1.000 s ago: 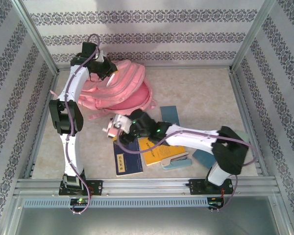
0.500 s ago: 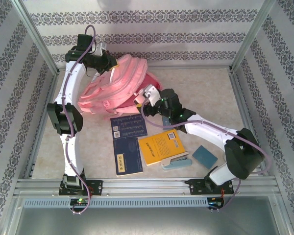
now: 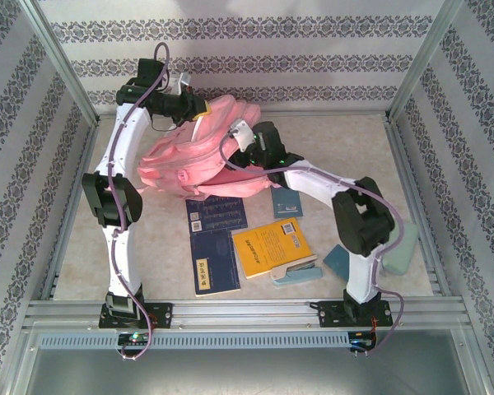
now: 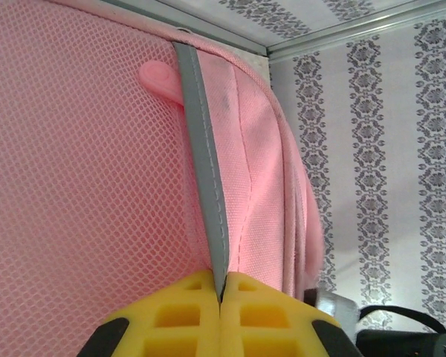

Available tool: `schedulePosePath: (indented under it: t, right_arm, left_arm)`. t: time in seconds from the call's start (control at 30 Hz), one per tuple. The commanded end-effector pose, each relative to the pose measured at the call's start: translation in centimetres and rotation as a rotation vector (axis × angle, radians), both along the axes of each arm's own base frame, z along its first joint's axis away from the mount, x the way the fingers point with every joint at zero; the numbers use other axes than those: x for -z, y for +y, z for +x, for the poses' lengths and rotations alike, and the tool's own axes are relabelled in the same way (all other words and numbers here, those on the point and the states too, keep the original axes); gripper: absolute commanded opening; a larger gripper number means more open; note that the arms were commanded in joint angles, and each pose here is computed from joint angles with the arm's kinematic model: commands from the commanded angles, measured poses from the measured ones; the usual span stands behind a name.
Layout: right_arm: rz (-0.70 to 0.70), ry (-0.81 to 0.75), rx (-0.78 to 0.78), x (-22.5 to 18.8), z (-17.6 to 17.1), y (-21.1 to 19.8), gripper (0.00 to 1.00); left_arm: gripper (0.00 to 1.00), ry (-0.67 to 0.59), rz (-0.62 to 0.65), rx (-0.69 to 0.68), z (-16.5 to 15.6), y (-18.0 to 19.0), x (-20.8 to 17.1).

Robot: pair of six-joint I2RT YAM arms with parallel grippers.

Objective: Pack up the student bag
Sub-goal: Place the loose stationery in the student bag.

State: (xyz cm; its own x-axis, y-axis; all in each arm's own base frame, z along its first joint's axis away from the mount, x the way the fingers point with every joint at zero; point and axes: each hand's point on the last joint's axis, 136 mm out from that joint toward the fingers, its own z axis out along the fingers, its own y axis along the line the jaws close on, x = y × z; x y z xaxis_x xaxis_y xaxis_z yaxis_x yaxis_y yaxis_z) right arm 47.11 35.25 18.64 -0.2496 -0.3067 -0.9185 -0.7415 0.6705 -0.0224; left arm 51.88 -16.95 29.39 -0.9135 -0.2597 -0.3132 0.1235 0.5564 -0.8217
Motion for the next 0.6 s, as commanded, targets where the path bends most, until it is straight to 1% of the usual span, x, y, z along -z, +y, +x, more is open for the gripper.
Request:
schedulePosePath:
  t: [0.0,0.03,0.07,0.1,0.13,0.23,0.3,0.4,0.5,0.57]
  right_arm:
    - [0.046,-0.008,-0.065,-0.1,0.2,4.9,0.80]
    - [0.052,-0.010,-0.070,0.2,0.5,6.1,0.87]
    - [0.048,-0.017,-0.069,0.6,0.8,7.0,0.92]
    - [0.032,-0.030,-0.063,0.9,1.1,7.7,0.96]
    - [0.018,-0.045,-0.063,1.0,1.2,8.3,0.98]
    - [0.017,-0.066,-0.046,0.7,1.6,8.8,0.98]
    - [0.014,-0.084,-0.015,0.2,2.1,8.3,0.98]
    - [0.014,-0.130,0.021,-1.3,2.0,7.3,0.98]
    - [-0.012,-0.224,0.127,-4.0,1.3,5.1,0.98]
    - [-0.048,-0.239,0.224,-5.7,0.2,3.0,0.98]
  left_arm:
    - [0.00,-0.237,-0.131,0.125,-3.3,-2.3,-9.6]
    - [0.00,-0.237,-0.131,0.125,-3.3,-2.3,-9.6]
    - [0.00,-0.239,-0.128,0.122,-3.3,-2.3,-9.7]
    - [0.00,-0.243,-0.123,0.119,-3.3,-2.1,-9.7]
    - [0.00,-0.242,-0.119,0.112,-3.2,-1.9,-9.7]
    - [0.00,-0.233,-0.110,0.091,-2.8,-1.2,-9.3]
    - [0.00,-0.225,-0.105,0.071,-2.5,-0.5,-9.1]
    - [0.00,-0.218,-0.096,0.034,-1.9,0.7,-8.9]
    - [0.00,-0.194,-0.079,-0.029,-0.8,2.7,-8.1]
    - [0.00,-0.175,-0.082,-0.060,-0.3,3.6,-7.8]
